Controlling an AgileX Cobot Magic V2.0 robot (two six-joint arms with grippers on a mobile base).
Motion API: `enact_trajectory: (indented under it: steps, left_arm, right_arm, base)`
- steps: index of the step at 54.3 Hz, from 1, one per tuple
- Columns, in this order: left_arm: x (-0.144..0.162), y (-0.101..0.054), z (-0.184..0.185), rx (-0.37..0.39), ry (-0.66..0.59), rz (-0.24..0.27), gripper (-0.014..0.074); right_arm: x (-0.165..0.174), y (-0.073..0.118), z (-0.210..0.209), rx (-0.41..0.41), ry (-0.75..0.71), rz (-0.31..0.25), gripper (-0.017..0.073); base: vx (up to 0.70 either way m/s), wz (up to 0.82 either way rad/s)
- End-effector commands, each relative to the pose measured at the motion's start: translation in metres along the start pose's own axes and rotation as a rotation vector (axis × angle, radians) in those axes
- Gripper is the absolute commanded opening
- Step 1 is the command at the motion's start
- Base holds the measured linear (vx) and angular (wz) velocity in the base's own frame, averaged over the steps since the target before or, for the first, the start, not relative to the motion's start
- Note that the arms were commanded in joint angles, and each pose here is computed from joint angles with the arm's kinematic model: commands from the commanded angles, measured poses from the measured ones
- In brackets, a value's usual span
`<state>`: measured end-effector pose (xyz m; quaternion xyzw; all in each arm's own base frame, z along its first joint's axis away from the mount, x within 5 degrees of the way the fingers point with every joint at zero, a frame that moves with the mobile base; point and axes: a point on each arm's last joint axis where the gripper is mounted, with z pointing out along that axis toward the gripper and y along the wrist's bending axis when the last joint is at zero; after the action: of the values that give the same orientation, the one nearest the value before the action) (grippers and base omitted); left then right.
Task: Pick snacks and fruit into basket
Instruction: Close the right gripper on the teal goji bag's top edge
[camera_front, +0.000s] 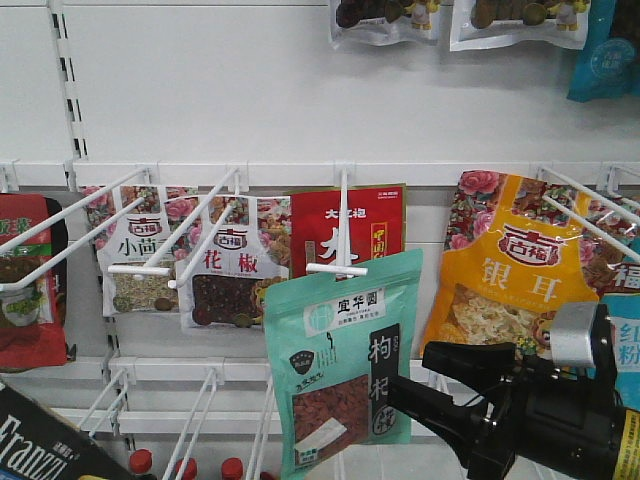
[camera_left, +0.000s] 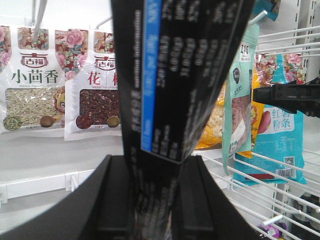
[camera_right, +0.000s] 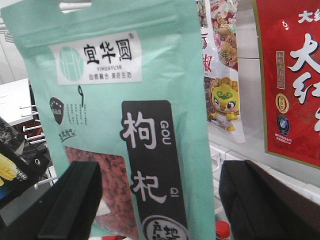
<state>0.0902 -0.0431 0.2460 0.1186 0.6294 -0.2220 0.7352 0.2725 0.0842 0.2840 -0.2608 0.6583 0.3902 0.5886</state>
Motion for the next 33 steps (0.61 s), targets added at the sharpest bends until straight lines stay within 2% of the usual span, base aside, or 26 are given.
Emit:
enact_trajectory:
  steps: [1,16,17,25,33]
  left_arm:
    - [-0.016,-0.004,0.002,0.043,-0.103,-0.031,0.0]
    - [-0.016,-0.004,0.002,0.043,-0.103,-0.031,0.0]
    - [-0.016,-0.004,0.002,0.043,-0.103,-0.031,0.0]
    - [-0.016,-0.004,0.002,0.043,-0.103,-0.031,0.0]
    - [-0.016,-0.004,0.002,0.043,-0.103,-0.031,0.0]
  right_arm:
    - [-0.021,0.005,-0.001,-0.017,-0.09,-0.035,0.0541]
    - [-0.021,0.005,-0.001,-0.016,-0.09,-0.036,0.0541]
    - [-0.021,0.016,-0.002,-0.149,-0.096,0.025,0.054]
    - [-0.021,0.01,-0.001,-0.076,-0.088,0.023,0.054]
    - [-0.021,0.009,-0.001,-0.057,-0.082,0.02,0.054]
  base:
    - [0.0,0.0]
    - [0.0,0.0]
    - [0.0,0.0]
    - [0.0,0.0]
    - [0.0,0.0]
